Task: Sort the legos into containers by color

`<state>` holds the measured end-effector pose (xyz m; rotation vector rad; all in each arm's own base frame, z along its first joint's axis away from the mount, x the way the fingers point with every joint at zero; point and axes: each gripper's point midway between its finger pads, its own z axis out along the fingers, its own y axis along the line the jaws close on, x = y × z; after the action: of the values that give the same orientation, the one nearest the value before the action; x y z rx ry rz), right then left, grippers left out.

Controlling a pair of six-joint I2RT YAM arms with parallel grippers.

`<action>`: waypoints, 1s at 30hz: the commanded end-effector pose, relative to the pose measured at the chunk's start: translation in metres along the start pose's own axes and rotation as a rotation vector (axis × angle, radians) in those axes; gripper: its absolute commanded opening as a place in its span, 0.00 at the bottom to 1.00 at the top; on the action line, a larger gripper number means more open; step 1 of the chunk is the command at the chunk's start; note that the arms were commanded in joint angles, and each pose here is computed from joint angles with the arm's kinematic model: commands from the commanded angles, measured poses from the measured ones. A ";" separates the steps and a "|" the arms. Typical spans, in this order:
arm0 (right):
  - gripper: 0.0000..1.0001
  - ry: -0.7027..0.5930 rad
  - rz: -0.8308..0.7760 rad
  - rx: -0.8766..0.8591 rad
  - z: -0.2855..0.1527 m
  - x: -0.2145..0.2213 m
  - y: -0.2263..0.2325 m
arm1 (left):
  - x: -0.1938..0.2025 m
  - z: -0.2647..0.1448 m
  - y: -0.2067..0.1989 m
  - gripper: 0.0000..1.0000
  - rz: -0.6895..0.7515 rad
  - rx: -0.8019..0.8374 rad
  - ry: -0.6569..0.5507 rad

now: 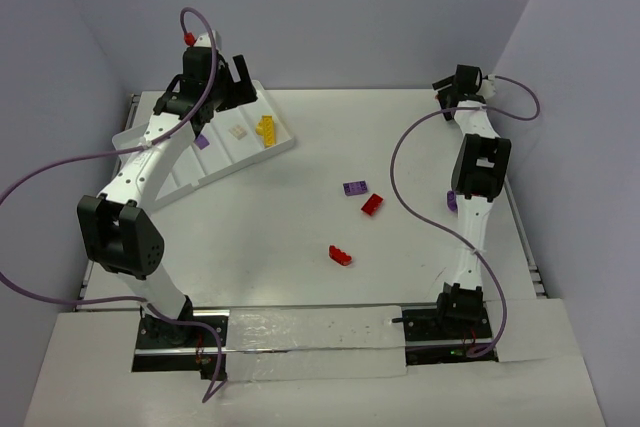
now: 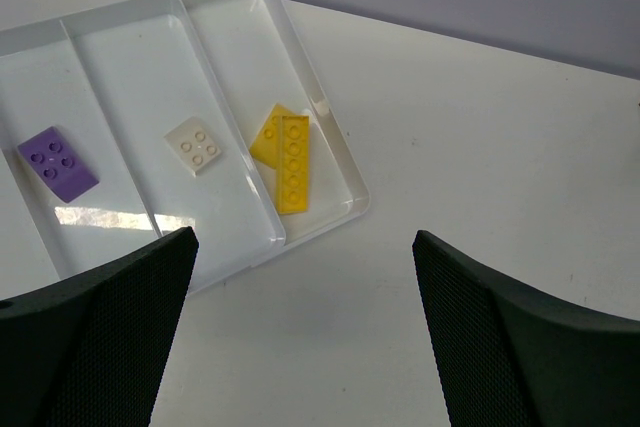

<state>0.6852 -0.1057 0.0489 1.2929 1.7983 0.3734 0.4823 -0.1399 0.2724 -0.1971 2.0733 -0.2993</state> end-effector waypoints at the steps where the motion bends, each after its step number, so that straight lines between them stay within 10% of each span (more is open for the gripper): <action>1: 0.80 0.074 -0.037 0.037 -0.027 0.020 -0.003 | -0.025 -0.021 -0.013 0.97 -0.003 0.051 -0.071; 30: 0.79 -0.274 0.032 -0.128 0.008 -0.052 0.053 | -0.025 -0.005 -0.007 0.97 0.029 0.018 -0.079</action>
<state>0.7116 -0.1194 0.0739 1.2387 1.6572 0.3103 0.4777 -0.1385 0.2777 -0.1850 2.0601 -0.3002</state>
